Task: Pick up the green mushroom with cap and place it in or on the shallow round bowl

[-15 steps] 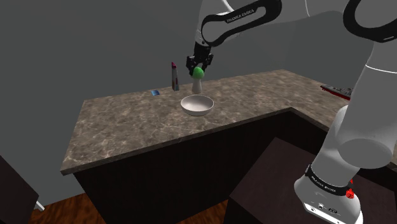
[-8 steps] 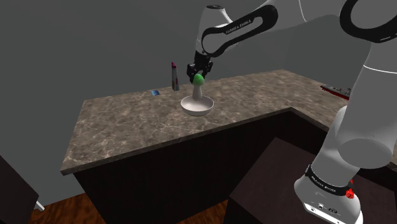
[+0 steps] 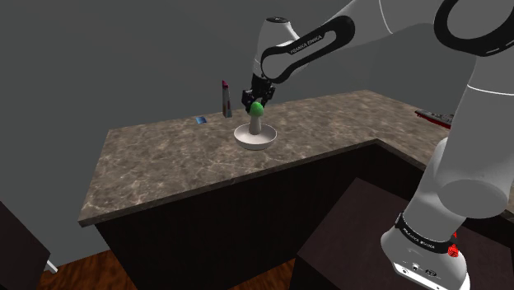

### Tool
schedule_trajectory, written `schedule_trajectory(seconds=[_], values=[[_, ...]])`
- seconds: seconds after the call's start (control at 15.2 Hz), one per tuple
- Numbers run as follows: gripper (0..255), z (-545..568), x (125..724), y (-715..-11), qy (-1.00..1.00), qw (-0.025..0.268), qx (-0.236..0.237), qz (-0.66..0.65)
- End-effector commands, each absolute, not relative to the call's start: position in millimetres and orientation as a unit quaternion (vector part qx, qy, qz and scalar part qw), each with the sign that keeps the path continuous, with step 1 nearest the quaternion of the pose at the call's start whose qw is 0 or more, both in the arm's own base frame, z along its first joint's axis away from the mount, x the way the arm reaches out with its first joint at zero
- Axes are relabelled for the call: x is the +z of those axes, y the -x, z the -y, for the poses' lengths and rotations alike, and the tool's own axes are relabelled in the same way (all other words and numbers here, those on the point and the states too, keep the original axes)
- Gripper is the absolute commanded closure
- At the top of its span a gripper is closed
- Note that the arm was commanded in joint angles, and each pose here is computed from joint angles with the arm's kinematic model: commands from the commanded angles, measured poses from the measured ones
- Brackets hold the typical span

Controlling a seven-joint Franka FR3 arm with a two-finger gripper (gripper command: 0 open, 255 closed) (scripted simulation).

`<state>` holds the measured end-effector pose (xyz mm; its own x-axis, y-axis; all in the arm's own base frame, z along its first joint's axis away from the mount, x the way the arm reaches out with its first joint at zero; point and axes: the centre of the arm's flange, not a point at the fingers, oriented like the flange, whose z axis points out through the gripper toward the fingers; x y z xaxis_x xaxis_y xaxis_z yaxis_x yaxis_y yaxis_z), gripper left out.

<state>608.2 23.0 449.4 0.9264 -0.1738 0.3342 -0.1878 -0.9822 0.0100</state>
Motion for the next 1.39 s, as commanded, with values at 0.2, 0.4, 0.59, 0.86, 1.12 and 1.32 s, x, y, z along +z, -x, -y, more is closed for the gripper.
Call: schedule_trajectory(seconds=[0.2, 0.4, 0.59, 0.86, 1.12, 1.32], values=[[0, -23, 449, -608, -0.981, 0.021, 0.169, 0.092], [0, -23, 449, -608, -0.981, 0.021, 0.169, 0.092], [0, -24, 462, -604, -0.981, 0.021, 0.169, 0.092], [0, -27, 497, -592, -0.981, 0.021, 0.169, 0.092], [0, -27, 497, -592, -0.981, 0.021, 0.169, 0.092], [0, -27, 497, -592, -0.981, 0.021, 0.169, 0.092]])
